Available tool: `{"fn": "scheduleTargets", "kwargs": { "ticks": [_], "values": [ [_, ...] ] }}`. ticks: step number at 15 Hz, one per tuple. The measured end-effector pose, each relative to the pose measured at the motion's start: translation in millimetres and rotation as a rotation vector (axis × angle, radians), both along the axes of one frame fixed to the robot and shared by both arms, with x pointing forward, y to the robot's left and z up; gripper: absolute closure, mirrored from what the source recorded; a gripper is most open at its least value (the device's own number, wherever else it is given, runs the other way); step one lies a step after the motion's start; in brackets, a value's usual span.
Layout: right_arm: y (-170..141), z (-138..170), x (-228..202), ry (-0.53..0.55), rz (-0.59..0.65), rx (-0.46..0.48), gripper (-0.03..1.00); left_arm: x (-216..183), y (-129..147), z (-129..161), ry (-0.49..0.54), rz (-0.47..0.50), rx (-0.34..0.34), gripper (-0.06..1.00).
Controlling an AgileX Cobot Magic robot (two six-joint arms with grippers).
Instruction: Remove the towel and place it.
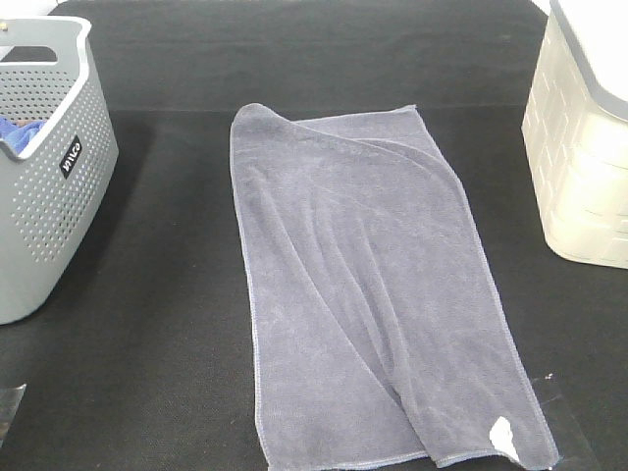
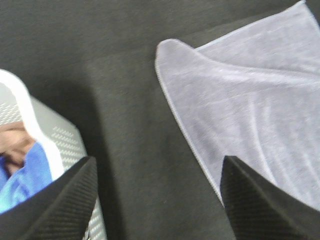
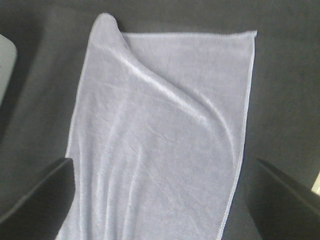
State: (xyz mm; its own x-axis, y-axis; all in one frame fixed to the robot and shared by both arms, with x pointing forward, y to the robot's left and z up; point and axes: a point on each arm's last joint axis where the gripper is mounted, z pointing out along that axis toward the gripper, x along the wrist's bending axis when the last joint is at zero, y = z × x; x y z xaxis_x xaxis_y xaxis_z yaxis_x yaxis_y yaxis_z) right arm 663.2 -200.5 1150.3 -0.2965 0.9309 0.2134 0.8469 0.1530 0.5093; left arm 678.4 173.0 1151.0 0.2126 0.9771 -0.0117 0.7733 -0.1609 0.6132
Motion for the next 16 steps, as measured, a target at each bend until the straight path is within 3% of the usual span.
{"fn": "scheduleTargets", "kwargs": {
  "ticks": [2, 6, 9, 12, 16],
  "values": [
    [-4, 21, -19, -0.037, -0.001, 0.003, 0.11, -18, 6, 20, -0.024, 0.002, -0.002, 0.28],
    [-13, 32, -71, 0.002, -0.002, -0.006, 0.11, -85, 26, 50, -0.024, 0.002, 0.001, 0.28],
    [-23, 23, -128, 0.075, -0.002, -0.02, 0.11, -160, 49, 39, 0.053, 0.013, 0.017, 0.28],
    [-37, -4, -204, 0.157, -0.002, -0.036, 0.11, -235, 71, 9, 0.123, 0.023, 0.024, 0.28],
    [-52, -35, -285, 0.155, 0.018, -0.06, 0.11, -322, 94, -31, 0.13, 0.03, -0.019, 0.28]
  ]
}}
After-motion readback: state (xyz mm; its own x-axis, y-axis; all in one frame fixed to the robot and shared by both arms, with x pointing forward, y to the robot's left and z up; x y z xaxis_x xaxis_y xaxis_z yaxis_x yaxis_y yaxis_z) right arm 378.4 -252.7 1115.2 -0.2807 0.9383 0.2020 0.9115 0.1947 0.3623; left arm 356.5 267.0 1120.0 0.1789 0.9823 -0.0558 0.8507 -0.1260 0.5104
